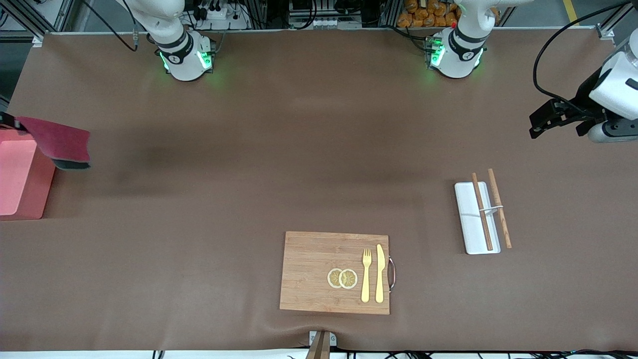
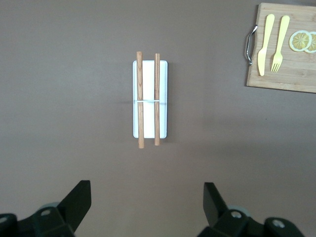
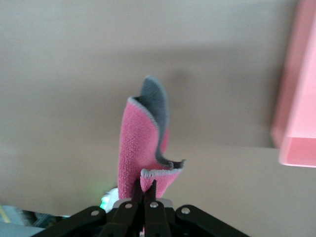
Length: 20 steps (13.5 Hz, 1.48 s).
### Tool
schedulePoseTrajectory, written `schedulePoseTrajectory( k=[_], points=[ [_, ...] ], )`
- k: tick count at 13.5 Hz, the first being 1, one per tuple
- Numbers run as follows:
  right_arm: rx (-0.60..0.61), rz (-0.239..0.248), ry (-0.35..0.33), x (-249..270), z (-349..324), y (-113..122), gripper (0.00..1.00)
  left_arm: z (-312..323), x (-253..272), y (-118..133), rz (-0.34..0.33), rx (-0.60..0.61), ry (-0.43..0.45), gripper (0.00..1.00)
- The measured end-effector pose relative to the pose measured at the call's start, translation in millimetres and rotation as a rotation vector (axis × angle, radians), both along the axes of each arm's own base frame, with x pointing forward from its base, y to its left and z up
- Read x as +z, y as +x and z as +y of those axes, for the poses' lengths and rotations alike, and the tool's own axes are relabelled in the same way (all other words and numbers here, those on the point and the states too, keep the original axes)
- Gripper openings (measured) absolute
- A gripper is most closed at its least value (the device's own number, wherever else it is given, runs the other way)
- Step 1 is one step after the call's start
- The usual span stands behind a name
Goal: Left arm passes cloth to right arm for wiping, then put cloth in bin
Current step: 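Move the cloth over the pink bin with the right gripper, then open the right gripper to drop the cloth into the pink bin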
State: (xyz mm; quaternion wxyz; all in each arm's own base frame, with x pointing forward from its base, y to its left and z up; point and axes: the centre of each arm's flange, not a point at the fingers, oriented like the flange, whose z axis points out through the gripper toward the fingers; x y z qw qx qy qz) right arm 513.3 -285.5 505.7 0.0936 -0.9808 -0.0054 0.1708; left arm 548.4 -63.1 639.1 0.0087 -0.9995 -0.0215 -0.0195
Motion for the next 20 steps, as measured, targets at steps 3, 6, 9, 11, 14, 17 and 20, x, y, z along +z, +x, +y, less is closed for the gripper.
schedulePoseTrajectory(
  k=[3, 6, 9, 11, 14, 17, 20],
  points=[
    [0.059, -0.013, -0.109, -27, -68, -10, 0.02, 0, 3, -3, 0.002, -0.001, 0.001, 1.0],
    [0.107, -0.064, -0.192, -54, -122, -12, 0.02, -4, 3, -4, 0.002, -0.008, 0.001, 1.0],
    [0.132, -0.069, -0.252, -64, -148, -14, 0.02, -7, 3, -4, 0.002, -0.013, 0.001, 1.0],
    [0.147, -0.073, -0.286, -55, -153, -13, 0.02, -6, 3, -4, 0.002, -0.011, 0.001, 1.0],
    [0.173, -0.094, -0.335, -29, -160, -10, 0.02, -5, 3, -4, 0.003, -0.009, 0.001, 1.0],
    [0.188, -0.098, -0.381, -13, -169, -12, 0.02, -4, 3, -4, 0.003, -0.008, 0.001, 1.0],
    [0.191, -0.096, -0.379, -15, -169, -11, 0.31, -4, 3, -4, 0.003, -0.007, 0.001, 1.0]
  ],
)
